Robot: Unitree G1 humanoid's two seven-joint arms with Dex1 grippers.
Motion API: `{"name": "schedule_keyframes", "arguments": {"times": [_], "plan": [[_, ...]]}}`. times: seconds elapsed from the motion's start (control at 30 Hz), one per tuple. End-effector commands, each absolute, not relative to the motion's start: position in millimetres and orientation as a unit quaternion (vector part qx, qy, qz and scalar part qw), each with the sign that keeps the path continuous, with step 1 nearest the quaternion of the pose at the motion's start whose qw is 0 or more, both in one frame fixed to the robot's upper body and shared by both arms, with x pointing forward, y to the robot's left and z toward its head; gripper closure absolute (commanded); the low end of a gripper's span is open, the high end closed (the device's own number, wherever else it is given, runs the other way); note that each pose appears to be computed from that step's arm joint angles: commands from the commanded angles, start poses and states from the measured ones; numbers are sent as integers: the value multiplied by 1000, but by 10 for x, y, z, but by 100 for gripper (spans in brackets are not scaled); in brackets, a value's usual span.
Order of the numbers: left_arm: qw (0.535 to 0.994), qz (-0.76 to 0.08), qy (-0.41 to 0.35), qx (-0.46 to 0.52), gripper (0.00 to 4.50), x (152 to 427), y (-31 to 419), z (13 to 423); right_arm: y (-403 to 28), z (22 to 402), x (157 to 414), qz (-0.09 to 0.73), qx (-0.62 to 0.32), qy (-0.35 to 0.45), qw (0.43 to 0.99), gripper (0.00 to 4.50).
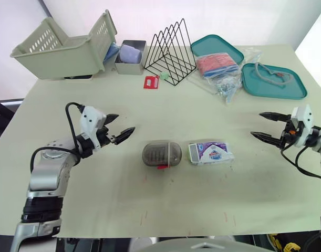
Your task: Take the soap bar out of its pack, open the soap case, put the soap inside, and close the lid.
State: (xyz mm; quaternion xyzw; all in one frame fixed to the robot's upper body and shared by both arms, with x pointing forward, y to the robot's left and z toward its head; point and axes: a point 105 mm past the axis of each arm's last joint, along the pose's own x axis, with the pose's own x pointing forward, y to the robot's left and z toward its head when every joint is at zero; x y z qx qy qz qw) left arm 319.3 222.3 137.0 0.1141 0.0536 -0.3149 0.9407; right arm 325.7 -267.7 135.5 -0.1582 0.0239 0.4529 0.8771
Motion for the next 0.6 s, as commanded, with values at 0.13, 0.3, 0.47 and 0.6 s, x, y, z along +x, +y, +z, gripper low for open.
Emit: {"name": "schedule_keyframes", "arguments": {"times": [0.13, 0.3, 0.47, 0.6], "plan": [[914, -386, -28, 120, 6, 3103, 2097, 1771, -2513, 1672, 3239, 514, -213, 2, 831, 0], [859, -494, -18, 136, 6, 2779, 1919, 1785, -2299, 1684, 3064, 601, -244, 45, 760, 0], [801, -575, 13, 166, 6, 2423, 1731, 1578, -2020, 1584, 2897, 666, -269, 89, 690, 0], [798, -578, 10, 168, 6, 2376, 1692, 1536, -1876, 1474, 2837, 687, -271, 93, 667, 0]]}}
